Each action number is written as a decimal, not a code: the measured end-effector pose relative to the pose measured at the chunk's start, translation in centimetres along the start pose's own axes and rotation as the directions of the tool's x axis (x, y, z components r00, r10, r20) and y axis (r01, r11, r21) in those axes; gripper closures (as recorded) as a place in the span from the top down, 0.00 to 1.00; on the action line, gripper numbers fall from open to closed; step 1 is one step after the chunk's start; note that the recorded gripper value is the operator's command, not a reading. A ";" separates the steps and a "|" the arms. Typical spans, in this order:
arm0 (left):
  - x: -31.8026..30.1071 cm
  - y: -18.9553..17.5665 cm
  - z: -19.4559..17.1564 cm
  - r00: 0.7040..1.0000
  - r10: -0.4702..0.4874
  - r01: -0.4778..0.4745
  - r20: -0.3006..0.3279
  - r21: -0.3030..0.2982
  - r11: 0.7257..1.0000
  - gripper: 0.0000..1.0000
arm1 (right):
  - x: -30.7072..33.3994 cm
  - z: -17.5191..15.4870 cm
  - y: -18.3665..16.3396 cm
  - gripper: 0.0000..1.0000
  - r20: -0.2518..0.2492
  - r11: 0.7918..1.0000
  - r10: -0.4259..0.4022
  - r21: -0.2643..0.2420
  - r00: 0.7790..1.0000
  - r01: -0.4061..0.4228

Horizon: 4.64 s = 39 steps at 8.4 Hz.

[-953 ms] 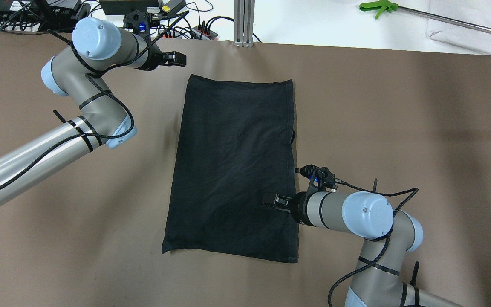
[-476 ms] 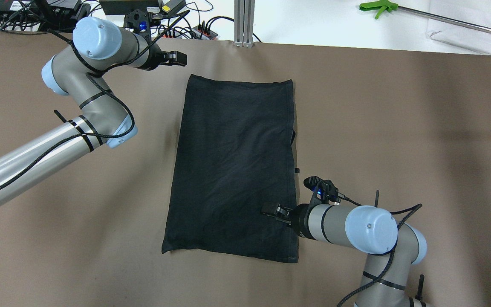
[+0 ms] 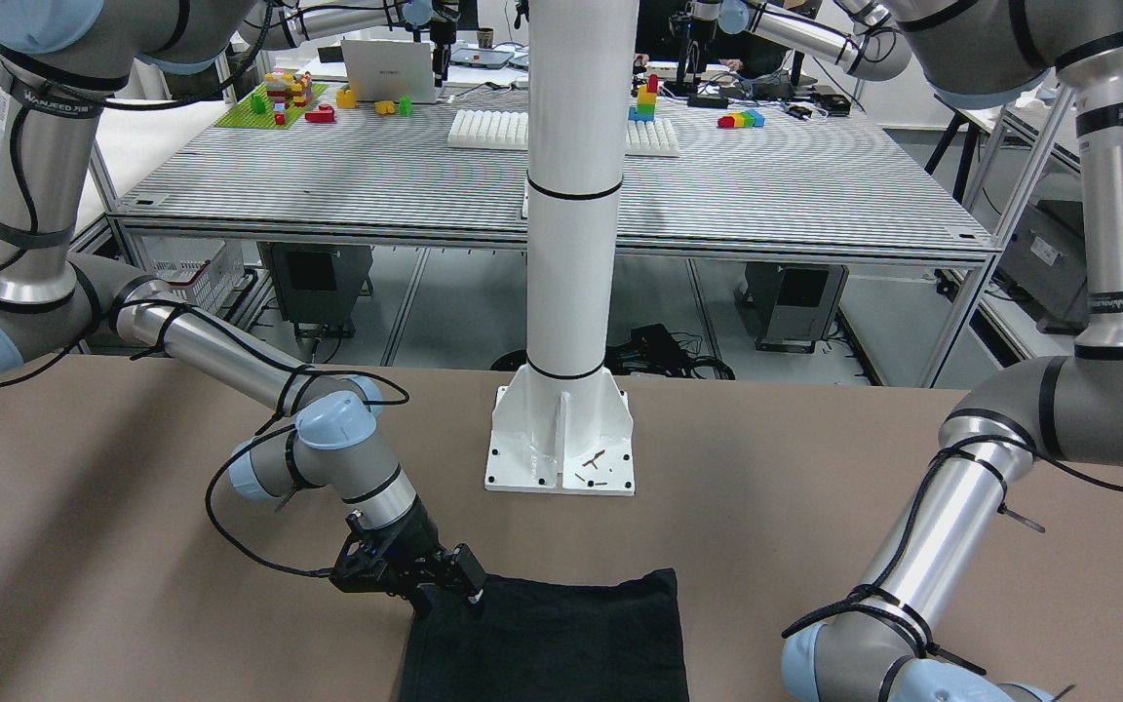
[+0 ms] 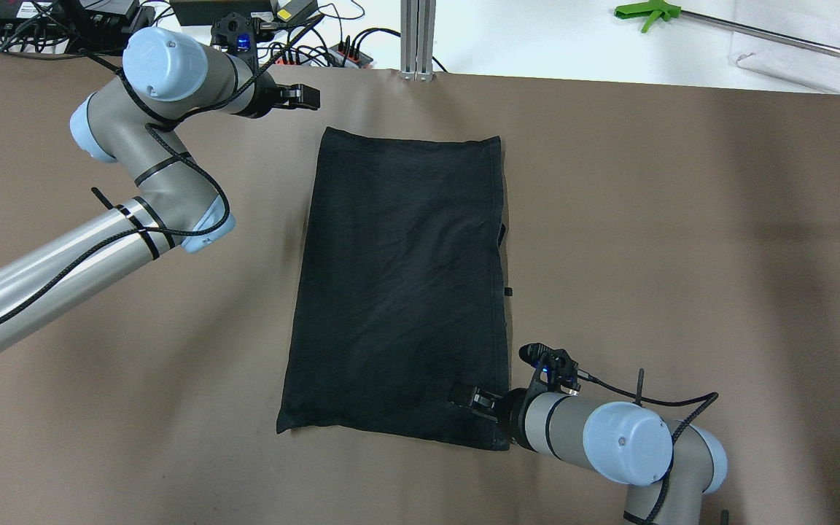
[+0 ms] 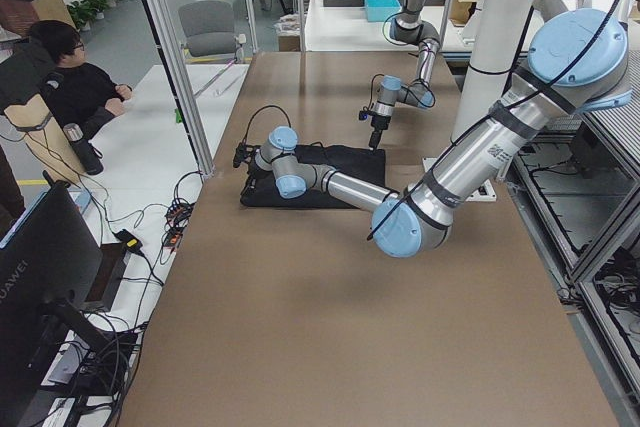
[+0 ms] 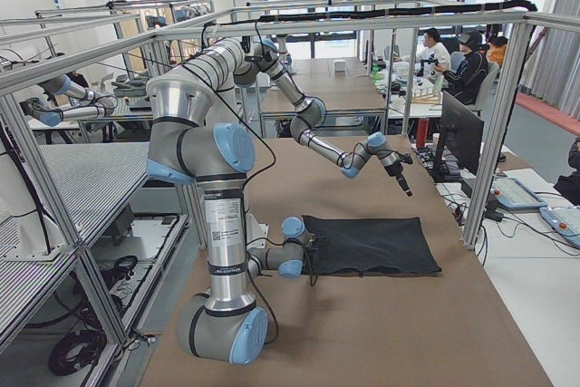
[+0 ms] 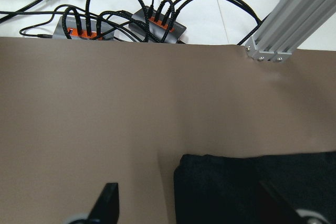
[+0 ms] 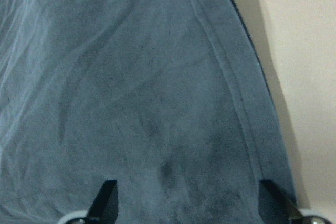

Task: Fold clothes
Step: 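Grasp the near corner of the folded shirt with the right gripper, then move the left gripper to the other near corner and grasp it, then lift the near edge with both grippers and fold it toward the far edge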

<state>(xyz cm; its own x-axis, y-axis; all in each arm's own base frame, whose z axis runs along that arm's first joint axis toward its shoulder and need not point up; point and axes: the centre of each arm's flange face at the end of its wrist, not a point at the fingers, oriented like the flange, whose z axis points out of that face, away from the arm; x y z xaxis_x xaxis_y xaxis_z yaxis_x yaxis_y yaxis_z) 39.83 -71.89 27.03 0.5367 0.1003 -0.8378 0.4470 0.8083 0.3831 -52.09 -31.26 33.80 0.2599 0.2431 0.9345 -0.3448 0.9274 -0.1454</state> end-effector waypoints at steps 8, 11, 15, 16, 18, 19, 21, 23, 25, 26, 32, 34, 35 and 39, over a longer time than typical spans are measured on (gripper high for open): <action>-0.6 0.2 0.2 1.000 -0.001 0.001 0.014 0.009 1.000 0.93 | -3.3 1.0 2.6 0.03 0.042 0.997 0.074 0.013 0.996 -0.075; -0.8 0.3 0.3 1.000 -0.001 0.001 0.017 0.010 1.000 0.93 | -3.9 1.1 2.2 0.00 0.059 0.995 0.084 0.046 0.995 -0.087; -0.9 1.7 -2.1 0.997 -0.056 0.054 -0.055 -0.044 0.998 0.93 | -4.4 0.4 1.9 0.00 0.084 0.995 0.083 0.049 0.993 -0.087; -1.4 3.4 -4.2 0.988 -0.117 0.108 -0.101 -0.093 0.990 0.93 | -4.5 0.1 1.5 0.00 0.089 0.995 0.080 0.052 0.993 -0.085; -2.2 8.6 -9.1 0.965 -0.206 0.181 -0.163 -0.155 0.971 0.93 | -4.7 -0.4 0.7 0.00 0.096 0.995 0.077 0.062 0.992 -0.083; -2.9 11.9 -11.4 0.957 -0.231 0.200 -0.178 -0.173 0.964 0.93 | -4.7 -0.6 0.1 0.00 0.098 0.994 0.073 0.070 0.992 -0.080; -3.1 18.7 -14.9 0.940 -0.288 0.248 -0.185 -0.213 0.945 0.93 | -4.8 -0.9 -0.7 0.00 0.098 0.995 0.049 0.083 0.994 -0.058; -1.2 25.3 -16.8 0.916 -0.358 0.311 -0.182 -0.244 0.919 0.93 | -4.9 -1.3 -1.6 0.00 0.100 0.995 0.037 0.090 0.994 -0.046; 1.1 31.0 -17.3 0.903 -0.393 0.348 -0.174 -0.240 0.906 0.93 | -5.0 -1.4 -2.1 0.00 0.097 0.995 0.031 0.092 0.995 -0.040; 2.1 33.5 -17.2 0.902 -0.397 0.353 -0.171 -0.237 0.905 0.93 | -5.0 -1.5 -2.2 0.00 0.095 0.995 0.029 0.094 0.995 -0.038; 4.4 43.8 -16.2 0.905 -0.398 0.354 -0.150 -0.250 0.901 0.93 | -5.0 -1.5 -2.7 0.00 0.091 0.994 0.013 0.105 0.996 -0.022; 3.7 45.0 -14.9 0.905 -0.400 0.358 -0.147 -0.250 0.900 0.86 | -5.0 -1.5 -2.8 0.00 0.090 0.994 0.013 0.107 0.996 -0.022; 3.7 45.1 -14.7 0.904 -0.401 0.358 -0.148 -0.250 0.900 0.62 | -5.0 -1.5 -2.8 0.00 0.089 0.994 0.013 0.108 0.996 -0.022; 4.0 45.3 -14.5 0.902 -0.404 0.360 -0.150 -0.254 0.898 0.00 | -5.1 -1.5 -2.6 0.00 0.091 0.994 0.013 0.108 0.996 -0.023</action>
<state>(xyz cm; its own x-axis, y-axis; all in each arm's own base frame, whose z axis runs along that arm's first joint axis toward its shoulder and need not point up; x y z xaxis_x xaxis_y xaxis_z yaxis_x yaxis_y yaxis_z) 51.90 -26.46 35.40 0.1959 -0.1489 -0.9692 0.4128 0.9091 -0.0562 -51.11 -34.49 28.96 0.1718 0.2282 0.9583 -0.4464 0.8852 -0.1308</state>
